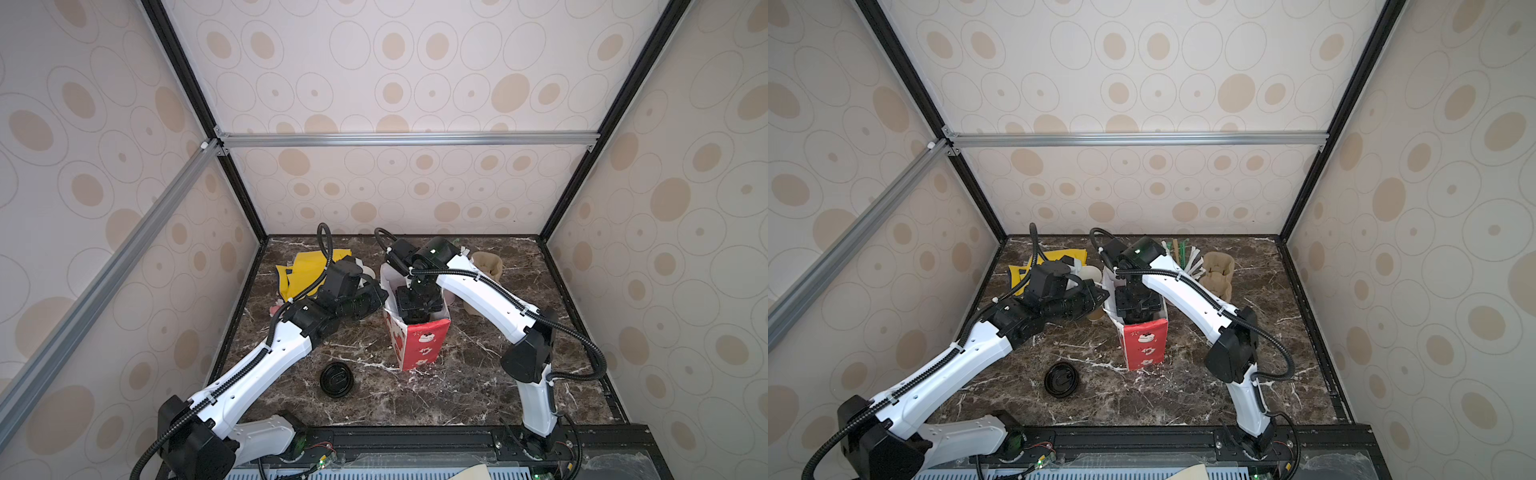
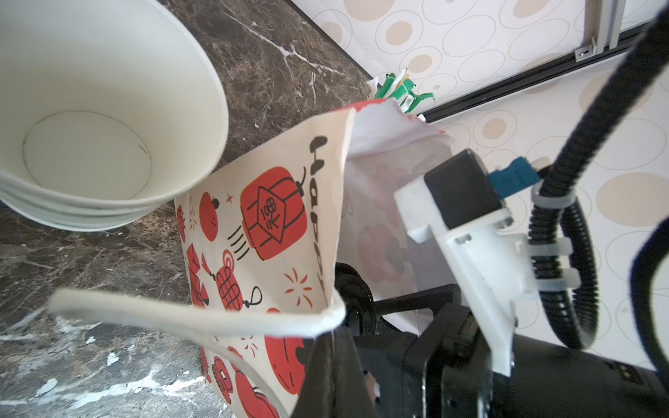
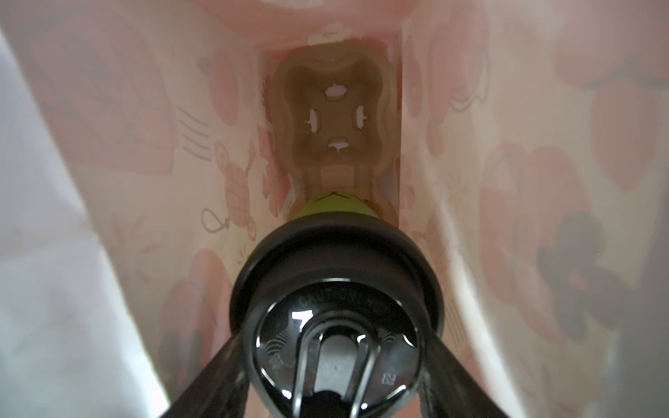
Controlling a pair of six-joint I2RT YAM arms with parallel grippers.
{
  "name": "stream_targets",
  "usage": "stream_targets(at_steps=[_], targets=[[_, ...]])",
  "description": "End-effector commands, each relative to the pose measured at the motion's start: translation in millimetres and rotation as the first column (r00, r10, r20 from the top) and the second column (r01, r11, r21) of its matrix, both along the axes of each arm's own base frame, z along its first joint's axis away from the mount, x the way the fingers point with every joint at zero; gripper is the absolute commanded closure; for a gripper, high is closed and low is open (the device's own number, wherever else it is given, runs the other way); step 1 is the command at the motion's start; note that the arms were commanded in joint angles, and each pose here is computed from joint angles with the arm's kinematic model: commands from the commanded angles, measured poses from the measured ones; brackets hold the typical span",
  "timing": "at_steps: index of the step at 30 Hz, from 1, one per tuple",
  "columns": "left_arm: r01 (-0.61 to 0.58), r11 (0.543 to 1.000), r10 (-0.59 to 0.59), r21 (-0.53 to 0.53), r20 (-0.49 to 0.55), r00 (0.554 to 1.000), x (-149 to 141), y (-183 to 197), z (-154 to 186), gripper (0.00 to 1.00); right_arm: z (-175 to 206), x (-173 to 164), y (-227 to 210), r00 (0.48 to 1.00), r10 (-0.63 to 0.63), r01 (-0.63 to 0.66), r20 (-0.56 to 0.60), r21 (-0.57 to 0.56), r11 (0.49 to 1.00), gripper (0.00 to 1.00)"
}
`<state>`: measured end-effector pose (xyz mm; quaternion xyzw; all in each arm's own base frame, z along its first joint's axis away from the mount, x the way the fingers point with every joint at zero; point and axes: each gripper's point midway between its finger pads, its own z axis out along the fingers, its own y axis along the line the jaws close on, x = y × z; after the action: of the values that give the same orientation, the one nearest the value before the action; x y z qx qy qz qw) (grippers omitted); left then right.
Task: Pack a coffee takeout order
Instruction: Place the coffee cup in the cup tray.
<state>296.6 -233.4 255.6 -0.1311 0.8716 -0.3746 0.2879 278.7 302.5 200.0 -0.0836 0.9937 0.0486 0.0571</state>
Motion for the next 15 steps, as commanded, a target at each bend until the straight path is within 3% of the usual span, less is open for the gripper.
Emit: stream_targets(at_steps=[1,15], targets=[[-0.022,1.0,0.022,0.004,0.006,1.0,-2,7,6,1.0,-12,1,0,1.0,0.005,-0.005,-0.027,-0.011,1.0,0.34],[-0.026,1.0,0.026,0.009,0.009,1.0,0,9,7,1.0,-35,-1,1,0.997,0.012,-0.015,-0.072,-0.046,0.999,0.34]])
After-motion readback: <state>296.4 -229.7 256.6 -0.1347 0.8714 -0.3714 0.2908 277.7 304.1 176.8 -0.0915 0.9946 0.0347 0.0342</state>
